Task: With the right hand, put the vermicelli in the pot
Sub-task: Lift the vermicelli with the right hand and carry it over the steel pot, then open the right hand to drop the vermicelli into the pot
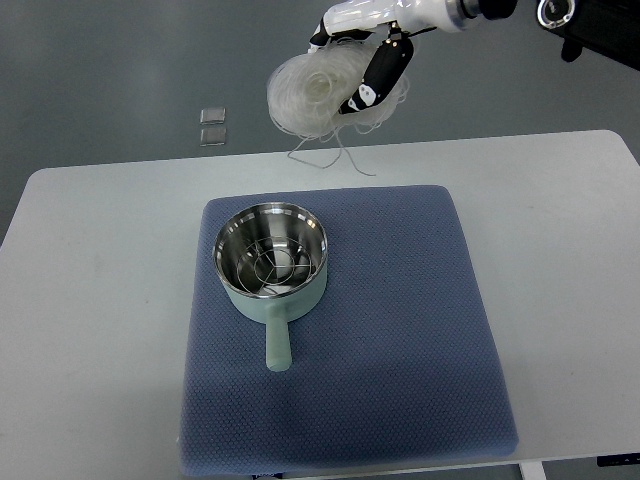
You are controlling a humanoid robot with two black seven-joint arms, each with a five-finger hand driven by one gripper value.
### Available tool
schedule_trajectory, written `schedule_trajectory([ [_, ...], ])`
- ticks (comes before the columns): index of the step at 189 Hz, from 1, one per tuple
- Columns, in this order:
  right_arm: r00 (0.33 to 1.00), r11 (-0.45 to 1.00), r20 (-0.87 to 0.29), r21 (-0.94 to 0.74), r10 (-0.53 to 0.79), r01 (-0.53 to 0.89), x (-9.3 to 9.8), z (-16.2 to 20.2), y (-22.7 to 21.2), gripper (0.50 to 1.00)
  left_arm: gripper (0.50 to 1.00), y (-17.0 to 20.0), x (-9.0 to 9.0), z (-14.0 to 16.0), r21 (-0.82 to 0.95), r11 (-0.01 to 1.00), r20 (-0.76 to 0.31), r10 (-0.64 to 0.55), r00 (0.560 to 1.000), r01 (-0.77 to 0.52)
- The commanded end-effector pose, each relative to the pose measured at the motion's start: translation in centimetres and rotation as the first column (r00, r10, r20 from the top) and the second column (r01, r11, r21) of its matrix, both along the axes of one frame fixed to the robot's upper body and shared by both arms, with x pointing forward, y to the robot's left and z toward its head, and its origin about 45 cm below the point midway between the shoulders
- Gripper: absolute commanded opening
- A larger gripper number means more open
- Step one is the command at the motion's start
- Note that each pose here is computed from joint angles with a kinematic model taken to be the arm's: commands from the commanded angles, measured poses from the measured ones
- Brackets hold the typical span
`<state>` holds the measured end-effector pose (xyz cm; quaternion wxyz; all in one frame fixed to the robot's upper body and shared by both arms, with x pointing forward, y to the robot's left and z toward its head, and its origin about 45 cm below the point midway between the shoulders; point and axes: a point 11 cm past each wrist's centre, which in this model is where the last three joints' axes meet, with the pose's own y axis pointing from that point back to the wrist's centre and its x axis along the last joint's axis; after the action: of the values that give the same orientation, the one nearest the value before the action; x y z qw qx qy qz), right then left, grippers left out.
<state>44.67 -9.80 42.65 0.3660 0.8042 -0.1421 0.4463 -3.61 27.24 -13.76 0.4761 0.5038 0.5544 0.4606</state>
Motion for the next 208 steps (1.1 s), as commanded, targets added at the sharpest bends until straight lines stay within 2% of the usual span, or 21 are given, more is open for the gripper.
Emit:
schedule_trajectory([
  [1, 0.999, 0.999, -0.035, 0.023, 0.031, -0.031, -0.4, -2.7, 2.9, 0.500, 1.000, 0.0, 0.0, 0.0, 0.001, 1.000, 0.000, 0.000, 1.000, 0.000],
  [33, 0.992, 0.998, -0.113, 0.033, 0.052, -0.048, -0.9, -7.5, 6.1, 0.500, 1.000, 0.0, 0.0, 0.0, 0.001, 1.000, 0.000, 0.001, 1.000, -0.001],
  [64, 0.987, 0.998, -0.151, 0.044, 0.049, -0.043, -1.3, -10.6, 8.3, 0.500, 1.000, 0.0, 0.0, 0.0, 0.001, 1.000, 0.000, 0.000, 1.000, 0.000],
  [141, 0.972, 0.999, -0.234, 0.034, 0.036, -0.028, -2.5, -15.6, 8.3, 0.500, 1.000, 0.0, -0.1, 0.0, 0.001, 1.000, -0.001, 0.000, 1.000, 0.000],
  [142, 0.971, 0.999, -0.238, 0.032, 0.036, -0.029, -2.5, -15.7, 8.2, 0.521, 1.000, 0.0, -0.1, 0.0, 0.001, 1.000, -0.001, 0.000, 1.000, 0.000],
  [144, 0.971, 0.999, -0.238, 0.032, 0.036, -0.029, -2.5, -15.7, 8.2, 0.521, 1.000, 0.0, -0.1, 0.0, 0.001, 1.000, -0.001, 0.000, 1.000, 0.000],
  [145, 0.970, 0.999, -0.239, 0.033, 0.036, -0.029, -2.5, -15.7, 8.2, 0.618, 1.000, 0.0, -0.1, 0.0, 0.001, 1.000, -0.002, -0.001, 1.000, 0.001],
  [146, 0.970, 0.999, -0.239, 0.033, 0.036, -0.029, -2.5, -15.7, 8.2, 0.619, 1.000, 0.0, -0.1, 0.0, 0.001, 1.000, -0.002, -0.001, 1.000, 0.001],
  [147, 0.970, 0.999, -0.239, 0.033, 0.036, -0.029, -2.5, -15.7, 8.2, 0.716, 1.000, 0.0, -0.1, 0.0, 0.001, 1.000, -0.003, 0.000, 1.000, 0.000],
  [148, 0.970, 0.999, -0.239, 0.033, 0.036, -0.029, -2.5, -15.7, 8.2, 0.717, 1.000, 0.0, -0.1, 0.0, 0.001, 1.000, -0.003, 0.000, 1.000, 0.000],
  [149, 0.970, 0.999, -0.240, 0.034, 0.037, -0.029, -2.5, -15.7, 8.2, 0.796, 1.000, 0.0, -0.1, 0.0, 0.001, 1.000, -0.002, -0.001, 1.000, 0.001],
  [150, 0.970, 0.999, -0.240, 0.034, 0.037, -0.029, -2.5, -15.7, 8.2, 0.797, 1.000, 0.0, -0.1, 0.0, 0.001, 1.000, -0.002, -0.001, 1.000, 0.001],
  [151, 0.970, 0.999, -0.240, 0.033, 0.036, -0.029, -2.5, -15.7, 8.2, 0.851, 1.000, 0.0, -0.1, 0.0, 0.001, 1.000, -0.002, 0.000, 1.000, 0.000],
  [152, 0.970, 0.999, -0.240, 0.033, 0.036, -0.029, -2.5, -15.7, 8.2, 0.852, 1.000, 0.0, -0.1, 0.0, 0.001, 1.000, -0.002, 0.000, 1.000, 0.000],
  [153, 0.970, 0.999, -0.241, 0.033, 0.037, -0.030, -2.5, -15.7, 8.2, 0.874, 1.000, 0.0, -0.1, 0.0, 0.001, 1.000, -0.003, -0.001, 1.000, 0.001],
  [185, 0.969, 0.999, -0.247, 0.039, 0.028, -0.019, -2.3, -15.5, 7.7, 0.917, 1.000, 0.0, -0.1, 0.0, 0.001, 1.000, -0.002, -0.001, 1.000, 0.001],
  [208, 0.970, 0.998, -0.241, 0.057, 0.008, 0.006, -1.7, -14.9, 7.0, 0.924, 1.000, 0.0, 0.0, 0.0, 0.001, 1.000, -0.002, 0.000, 1.000, 0.000],
])
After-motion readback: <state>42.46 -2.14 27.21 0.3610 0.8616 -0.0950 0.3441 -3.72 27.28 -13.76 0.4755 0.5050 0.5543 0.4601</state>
